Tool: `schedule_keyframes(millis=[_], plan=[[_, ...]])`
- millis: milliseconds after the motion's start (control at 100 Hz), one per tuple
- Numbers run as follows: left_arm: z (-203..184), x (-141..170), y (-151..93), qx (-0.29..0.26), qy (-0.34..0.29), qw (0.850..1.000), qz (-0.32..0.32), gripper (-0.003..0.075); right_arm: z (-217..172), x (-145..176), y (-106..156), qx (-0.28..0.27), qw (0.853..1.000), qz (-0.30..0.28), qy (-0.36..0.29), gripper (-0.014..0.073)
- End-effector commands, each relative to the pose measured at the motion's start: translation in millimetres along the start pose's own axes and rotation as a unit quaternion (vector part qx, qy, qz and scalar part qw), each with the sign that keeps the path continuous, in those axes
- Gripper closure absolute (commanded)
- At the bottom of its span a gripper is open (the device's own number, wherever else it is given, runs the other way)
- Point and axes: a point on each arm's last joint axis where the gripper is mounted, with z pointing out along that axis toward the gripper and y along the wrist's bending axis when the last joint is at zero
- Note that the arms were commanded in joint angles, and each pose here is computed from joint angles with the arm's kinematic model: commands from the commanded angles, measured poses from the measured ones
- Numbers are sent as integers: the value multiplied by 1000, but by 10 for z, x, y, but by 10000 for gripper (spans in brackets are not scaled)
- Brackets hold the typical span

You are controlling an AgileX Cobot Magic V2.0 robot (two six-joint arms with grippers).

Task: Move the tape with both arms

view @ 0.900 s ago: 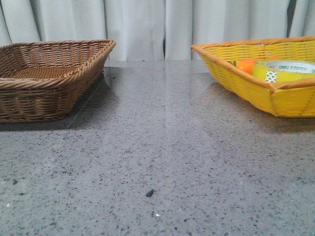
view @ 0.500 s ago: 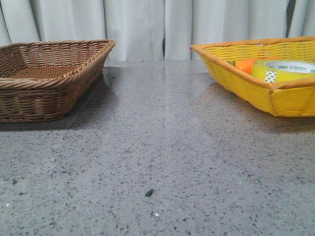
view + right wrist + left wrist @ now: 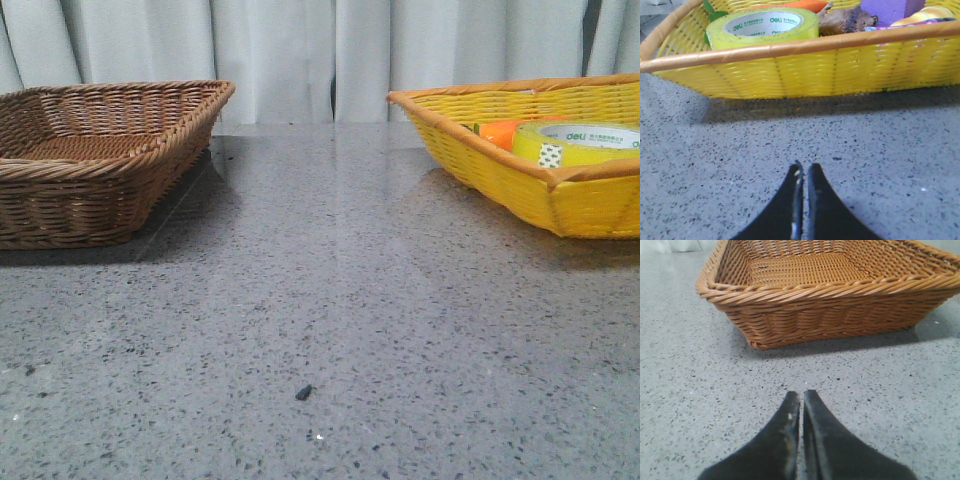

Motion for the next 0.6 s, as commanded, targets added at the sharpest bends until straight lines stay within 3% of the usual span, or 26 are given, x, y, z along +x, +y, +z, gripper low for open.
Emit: schedule_keyframes(millis=[0, 440, 590], plan=[[-11, -31, 7, -4, -39, 999, -7, 741, 8, 43, -10, 5, 1000, -9, -8, 669], [-11, -31, 7, -4, -39, 999, -7, 741, 8, 42, -10, 5, 1000, -9, -9, 669], [-11, -31, 7, -4, -39, 999, -7, 741, 6, -14, -9, 5, 999, -10, -40, 669]])
